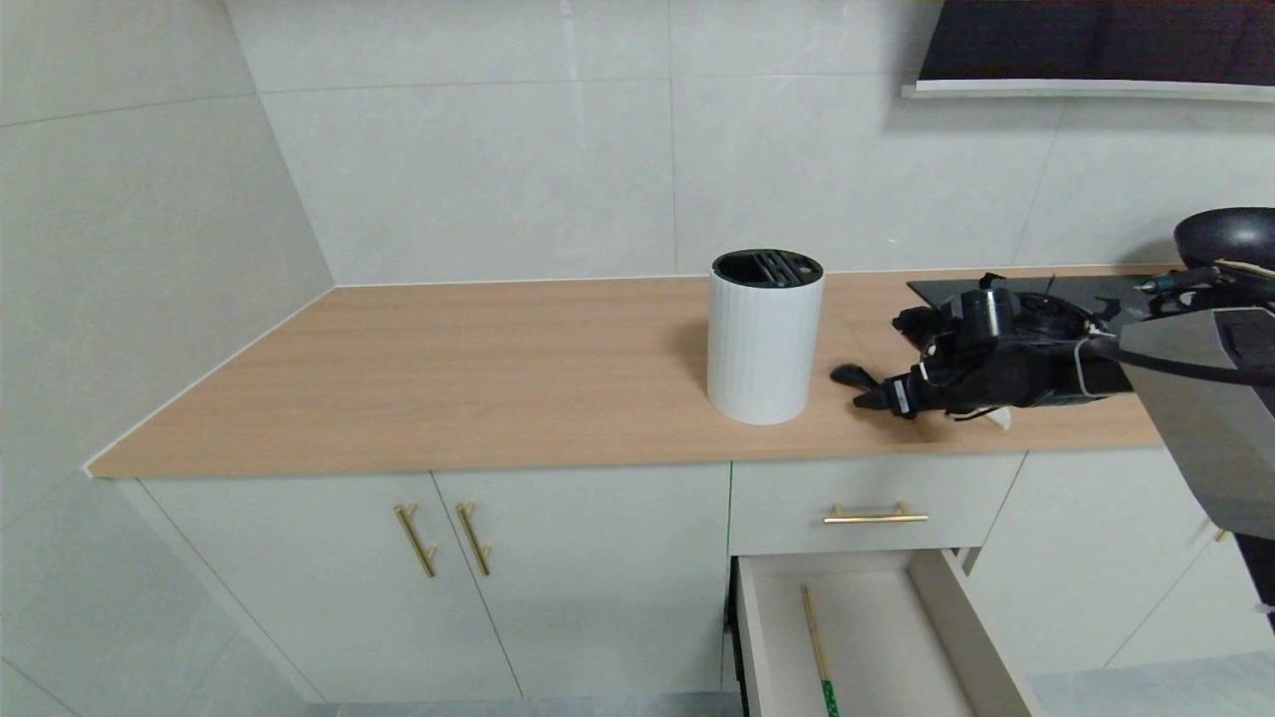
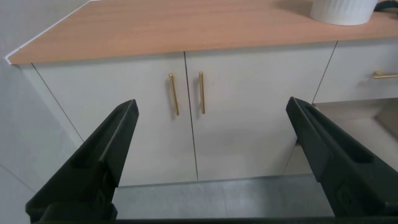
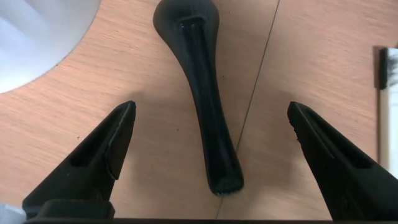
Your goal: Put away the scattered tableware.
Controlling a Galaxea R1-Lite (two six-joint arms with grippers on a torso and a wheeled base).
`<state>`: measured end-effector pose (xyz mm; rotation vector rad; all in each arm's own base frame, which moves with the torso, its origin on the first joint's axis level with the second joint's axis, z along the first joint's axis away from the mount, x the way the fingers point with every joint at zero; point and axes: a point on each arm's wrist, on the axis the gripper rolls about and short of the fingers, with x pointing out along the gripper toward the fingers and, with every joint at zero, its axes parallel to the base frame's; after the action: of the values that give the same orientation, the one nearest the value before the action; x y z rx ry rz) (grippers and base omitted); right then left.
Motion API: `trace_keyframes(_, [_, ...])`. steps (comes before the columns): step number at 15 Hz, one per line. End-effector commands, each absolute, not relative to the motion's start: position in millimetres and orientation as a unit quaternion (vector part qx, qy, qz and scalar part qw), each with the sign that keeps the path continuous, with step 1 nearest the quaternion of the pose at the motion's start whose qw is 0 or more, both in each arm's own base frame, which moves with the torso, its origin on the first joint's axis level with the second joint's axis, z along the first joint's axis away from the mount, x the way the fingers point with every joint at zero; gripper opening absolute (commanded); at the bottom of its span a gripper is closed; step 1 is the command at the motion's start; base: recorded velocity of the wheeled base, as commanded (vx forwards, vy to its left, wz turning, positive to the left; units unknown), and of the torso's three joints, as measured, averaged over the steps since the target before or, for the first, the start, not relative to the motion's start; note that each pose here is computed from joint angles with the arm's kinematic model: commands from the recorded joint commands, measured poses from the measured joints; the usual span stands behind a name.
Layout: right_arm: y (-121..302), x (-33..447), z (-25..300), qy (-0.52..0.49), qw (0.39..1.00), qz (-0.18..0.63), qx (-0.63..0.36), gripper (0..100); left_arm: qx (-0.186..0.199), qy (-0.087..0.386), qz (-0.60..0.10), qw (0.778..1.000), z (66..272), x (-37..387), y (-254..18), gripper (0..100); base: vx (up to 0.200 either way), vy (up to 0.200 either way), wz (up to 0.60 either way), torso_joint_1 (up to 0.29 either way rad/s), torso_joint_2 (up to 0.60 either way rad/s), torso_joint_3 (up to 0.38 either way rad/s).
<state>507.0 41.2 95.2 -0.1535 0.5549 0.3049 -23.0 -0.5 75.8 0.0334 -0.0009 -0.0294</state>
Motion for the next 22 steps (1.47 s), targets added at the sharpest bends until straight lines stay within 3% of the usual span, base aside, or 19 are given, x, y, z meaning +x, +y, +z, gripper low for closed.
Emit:
trace_keyframes(1, [40, 511, 88, 0.275, 0.947, 0.152, -0.072, 100, 0.017, 0.000, -0.015, 1.000, 76, -23, -1, 100, 0.000, 0.000, 0.00, 0.000, 0.00, 0.000])
trace_keyframes(2, [40, 512, 86, 0.276, 0.946, 0.155, -0.070, 0, 0.017, 0.000, -0.015, 1.000, 76, -23, -1, 100, 0.000, 0.000, 0.00, 0.000, 0.00, 0.000])
trace_keyframes(11, [39, 515, 78, 0.280, 0.944, 0.164, -0.061, 0, 0.017, 0.000, -0.015, 1.000, 76, -23, -1, 100, 0.000, 0.000, 0.00, 0.000, 0.00, 0.000])
trace_keyframes(14, [38, 501, 112, 0.272, 0.951, 0.144, -0.022, 0, 0.017, 0.000, -0.015, 1.000, 76, -23, -1, 100, 0.000, 0.000, 0.00, 0.000, 0.00, 0.000])
trace_keyframes(18, [30, 424, 176, 0.296, 0.952, 0.064, 0.033, 0, 0.017, 0.000, -0.015, 1.000, 76, -23, -1, 100, 0.000, 0.000, 0.00, 0.000, 0.00, 0.000])
trace_keyframes(22, [25, 338, 190, 0.326, 0.944, 0.021, 0.049, 0, 0.017, 0.000, -0.015, 1.000, 76, -23, -1, 100, 0.000, 0.000, 0.00, 0.000, 0.00, 0.000])
